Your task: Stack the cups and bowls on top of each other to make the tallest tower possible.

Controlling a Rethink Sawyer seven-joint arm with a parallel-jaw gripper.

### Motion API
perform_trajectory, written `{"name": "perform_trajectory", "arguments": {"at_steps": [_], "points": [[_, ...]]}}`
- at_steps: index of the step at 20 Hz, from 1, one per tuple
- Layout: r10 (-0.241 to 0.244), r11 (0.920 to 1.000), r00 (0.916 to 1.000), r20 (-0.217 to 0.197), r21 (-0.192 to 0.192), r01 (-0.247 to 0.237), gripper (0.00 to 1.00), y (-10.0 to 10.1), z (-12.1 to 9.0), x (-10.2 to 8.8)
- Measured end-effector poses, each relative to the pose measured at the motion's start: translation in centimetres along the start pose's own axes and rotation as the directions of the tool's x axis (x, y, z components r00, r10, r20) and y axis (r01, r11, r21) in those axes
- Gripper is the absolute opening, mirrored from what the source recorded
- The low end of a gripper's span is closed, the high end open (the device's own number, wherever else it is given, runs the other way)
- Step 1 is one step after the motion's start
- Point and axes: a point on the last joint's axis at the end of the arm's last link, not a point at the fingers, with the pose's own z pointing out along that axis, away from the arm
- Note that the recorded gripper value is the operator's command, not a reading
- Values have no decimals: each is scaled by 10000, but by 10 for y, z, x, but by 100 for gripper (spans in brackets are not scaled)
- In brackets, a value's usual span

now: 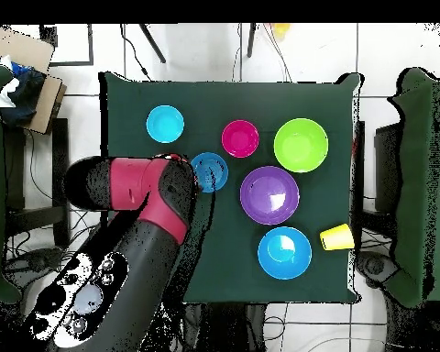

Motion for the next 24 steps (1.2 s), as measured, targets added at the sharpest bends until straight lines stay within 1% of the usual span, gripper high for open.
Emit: {"name": "perform_trajectory", "arguments": {"at_steps": [6, 8, 10, 17, 18, 24], "points": [[-15, 9999, 10000, -5, -107, 15, 100, -5, 9, -9], [-80, 9998, 9999, 65, -177, 81, 100, -6, 13, -10], [-191, 9993, 9996, 221, -318, 198, 100, -8, 18, -11], [-431, 9972, 9983, 388, -591, 454, 100, -12, 29, -6], [-517, 9962, 9977, 441, -684, 546, 100, -12, 31, -4], [-730, 9944, 9962, 476, -728, 764, 100, -14, 38, 3]]}}
